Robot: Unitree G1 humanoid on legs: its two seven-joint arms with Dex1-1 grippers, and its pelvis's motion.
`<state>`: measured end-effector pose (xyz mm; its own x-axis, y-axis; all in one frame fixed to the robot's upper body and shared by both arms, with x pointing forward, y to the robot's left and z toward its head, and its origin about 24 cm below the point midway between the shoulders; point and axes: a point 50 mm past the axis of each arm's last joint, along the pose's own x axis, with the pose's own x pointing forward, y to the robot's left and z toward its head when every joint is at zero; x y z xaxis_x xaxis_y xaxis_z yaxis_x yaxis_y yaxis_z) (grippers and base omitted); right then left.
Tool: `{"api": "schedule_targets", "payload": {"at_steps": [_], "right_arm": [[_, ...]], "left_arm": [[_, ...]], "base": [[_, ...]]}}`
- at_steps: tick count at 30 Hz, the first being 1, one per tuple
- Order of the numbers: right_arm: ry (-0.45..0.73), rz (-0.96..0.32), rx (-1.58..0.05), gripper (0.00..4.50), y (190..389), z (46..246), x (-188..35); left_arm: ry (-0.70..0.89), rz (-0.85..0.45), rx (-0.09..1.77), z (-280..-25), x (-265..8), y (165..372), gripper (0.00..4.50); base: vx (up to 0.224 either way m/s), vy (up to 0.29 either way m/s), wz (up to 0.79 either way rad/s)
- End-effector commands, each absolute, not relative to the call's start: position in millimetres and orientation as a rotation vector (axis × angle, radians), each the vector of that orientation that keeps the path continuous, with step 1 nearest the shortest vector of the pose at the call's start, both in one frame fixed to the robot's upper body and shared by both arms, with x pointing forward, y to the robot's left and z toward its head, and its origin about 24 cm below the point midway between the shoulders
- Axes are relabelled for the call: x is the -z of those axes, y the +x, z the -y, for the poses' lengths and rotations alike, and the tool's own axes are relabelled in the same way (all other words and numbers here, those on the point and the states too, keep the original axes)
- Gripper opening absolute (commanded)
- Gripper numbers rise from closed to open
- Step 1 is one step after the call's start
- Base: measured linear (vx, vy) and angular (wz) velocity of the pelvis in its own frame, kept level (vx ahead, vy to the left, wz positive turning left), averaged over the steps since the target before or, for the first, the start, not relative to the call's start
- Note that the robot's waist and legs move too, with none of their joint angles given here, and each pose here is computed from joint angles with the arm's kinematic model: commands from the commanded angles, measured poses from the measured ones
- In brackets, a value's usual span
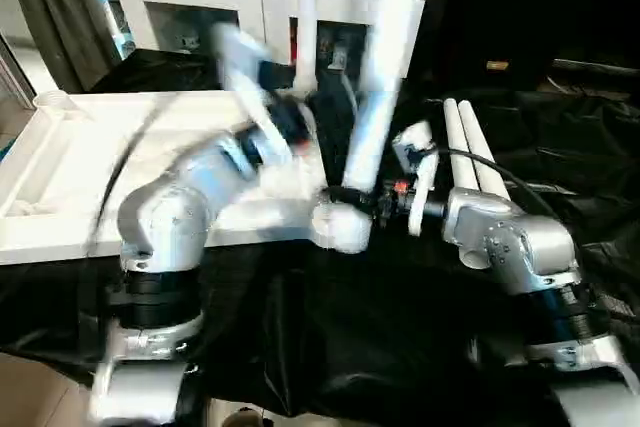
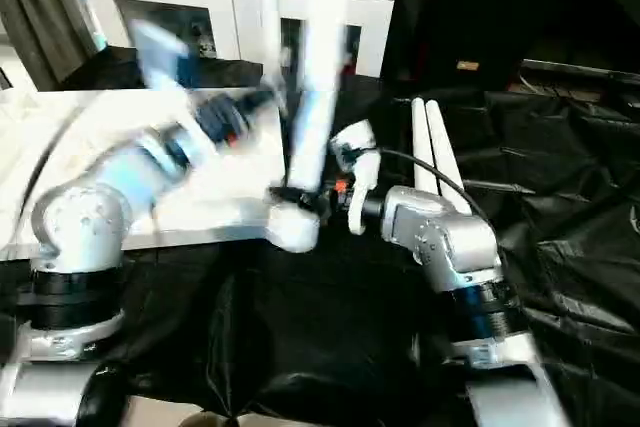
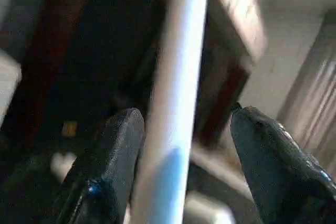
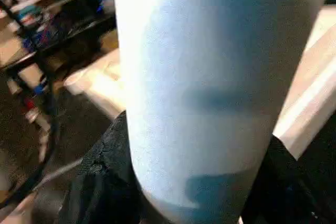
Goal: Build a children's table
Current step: Pick table leg
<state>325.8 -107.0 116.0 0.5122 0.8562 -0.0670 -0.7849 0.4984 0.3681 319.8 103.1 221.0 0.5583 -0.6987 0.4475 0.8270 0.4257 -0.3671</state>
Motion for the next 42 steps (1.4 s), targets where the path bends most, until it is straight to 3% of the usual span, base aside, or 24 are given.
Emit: {"api": "schedule_targets", "payload": {"at_steps": [1, 2, 3, 4, 7, 8, 12, 16, 26, 28, 31, 34, 36, 42], "right_arm": [[0.328, -0.175, -0.910, 1.91, 332.8, 118.7, -123.1], [0.290, -0.156, -0.864, 1.91, 334.5, 123.2, -121.7], [0.290, -0.156, -0.864, 1.91, 334.5, 123.2, -121.7], [0.218, -0.137, -0.798, 1.91, 335.1, 129.9, -117.2], [0.203, -0.136, -0.790, 1.91, 334.6, 130.9, -115.6], [0.174, -0.149, -0.772, 1.91, 331.8, 133.8, -110.2], [0.138, -0.172, -0.739, 1.91, 329.2, 138.3, -101.6], [0.126, -0.176, -0.724, 1.91, 326.2, 143.3, -95.8], [0.099, -0.180, -0.719, 1.91, 322.1, 146.2, -96.2], [0.093, -0.185, -0.718, 1.91, 319.2, 149.3, -95.6], [0.086, -0.192, -0.707, 1.91, 318.0, 153.4, -93.4], [0.086, -0.188, -0.701, 1.91, 317.9, 153.8, -94.6], [0.089, -0.182, -0.699, 1.91, 317.5, 153.6, -96.0], [0.087, -0.183, -0.708, 1.91, 316.5, 151.5, -95.4]], "left_arm": [[-0.621, 0.296, 0.947, -114.3, -227.1, 319.6, 3.09], [-0.523, 0.270, 0.955, -118.8, -221.8, 319.5, 3.09], [-0.523, 0.270, 0.955, -118.8, -221.8, 319.5, 3.09], [-0.255, 0.134, 1.003, -123.7, -199.4, 318.7, 3.09], [-0.174, 0.083, 1.017, -125.1, -190.6, 318.3, 3.09], [0.077, -0.060, 1.063, -129.5, -159.9, 319.7, 3.09], [0.271, -0.247, 1.155, -141.3, -126.4, 320.7, 3.09], [0.416, -0.450, 1.217, -162.1, -102.2, 328.0, 2.72], [0.611, -0.552, 1.121, -182.3, -85.1, 351.8, 1.85], [0.590, -0.590, 1.110, -186.2, -81.3, 355.4, 1.85], [0.557, -0.619, 1.113, -188.8, -79.7, 357.8, 1.43], [0.567, -0.636, 1.119, -190.6, -79.3, 358.6, 1.43], [0.563, -0.636, 1.108, -192.4, -79.8, 359.6, 1.02], [0.503, -0.659, 1.155, -192.2, -78.4, 357.6, 0.54]], "base": [[0.000, 0.000, 0.00], [0.000, 0.000, 0.00], [0.000, 0.000, 0.00], [0.000, 0.000, 0.00], [0.000, 0.000, 0.00], [0.000, 0.000, 0.00], [0.000, 0.000, 0.00], [0.000, 0.000, 0.00], [0.000, 0.000, 0.00], [0.000, 0.000, 0.00], [0.000, 0.000, 0.00], [0.000, 0.000, 0.00], [0.000, 0.000, 0.00], [0.000, 0.000, 0.00]]}}
